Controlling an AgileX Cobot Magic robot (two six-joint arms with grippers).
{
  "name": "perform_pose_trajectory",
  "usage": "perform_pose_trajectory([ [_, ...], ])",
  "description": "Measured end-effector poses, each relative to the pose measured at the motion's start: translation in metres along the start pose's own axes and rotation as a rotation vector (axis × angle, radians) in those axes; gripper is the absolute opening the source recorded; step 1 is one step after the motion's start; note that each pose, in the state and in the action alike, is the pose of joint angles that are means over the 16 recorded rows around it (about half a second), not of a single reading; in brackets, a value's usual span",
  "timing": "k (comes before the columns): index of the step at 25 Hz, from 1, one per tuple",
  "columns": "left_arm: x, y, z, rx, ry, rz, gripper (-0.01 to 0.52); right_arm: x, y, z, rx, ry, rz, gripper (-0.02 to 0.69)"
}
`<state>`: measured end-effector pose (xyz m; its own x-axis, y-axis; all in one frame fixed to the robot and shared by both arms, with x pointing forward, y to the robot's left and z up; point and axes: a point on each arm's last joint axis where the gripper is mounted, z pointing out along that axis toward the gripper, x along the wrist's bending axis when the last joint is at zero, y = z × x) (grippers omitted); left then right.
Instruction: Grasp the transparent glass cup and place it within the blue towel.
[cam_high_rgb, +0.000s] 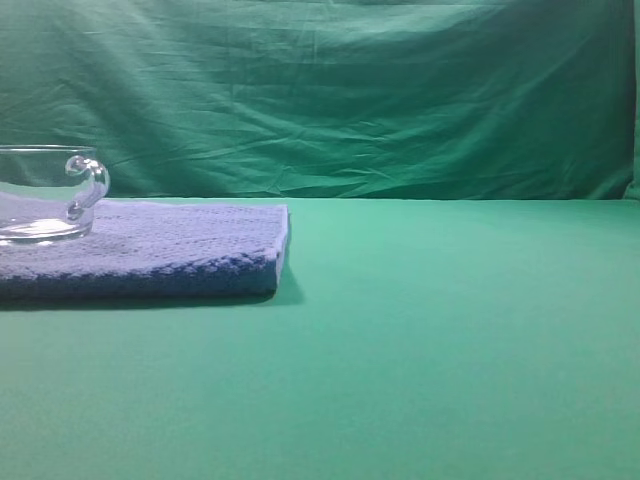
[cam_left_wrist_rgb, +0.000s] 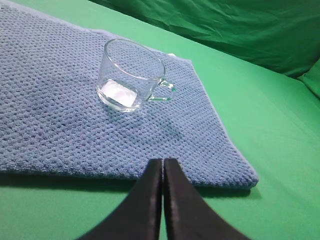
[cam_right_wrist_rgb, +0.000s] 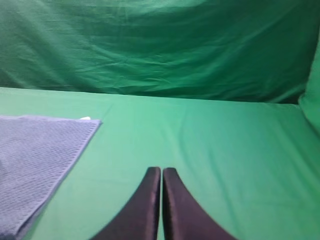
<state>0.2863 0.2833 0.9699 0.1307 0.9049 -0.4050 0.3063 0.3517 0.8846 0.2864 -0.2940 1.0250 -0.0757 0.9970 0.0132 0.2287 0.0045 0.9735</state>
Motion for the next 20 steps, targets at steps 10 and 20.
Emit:
perform_pose_trajectory([
  [10, 0.000, 0.000, 0.000, 0.000, 0.000, 0.000, 0.000, -0.006, -0.055, 0.013, 0.076, -0.097, 0.021, 0.000],
  [20, 0.000, 0.000, 0.000, 0.000, 0.000, 0.000, 0.000, -0.007, -0.078, 0.022, 0.113, -0.102, 0.013, 0.000],
])
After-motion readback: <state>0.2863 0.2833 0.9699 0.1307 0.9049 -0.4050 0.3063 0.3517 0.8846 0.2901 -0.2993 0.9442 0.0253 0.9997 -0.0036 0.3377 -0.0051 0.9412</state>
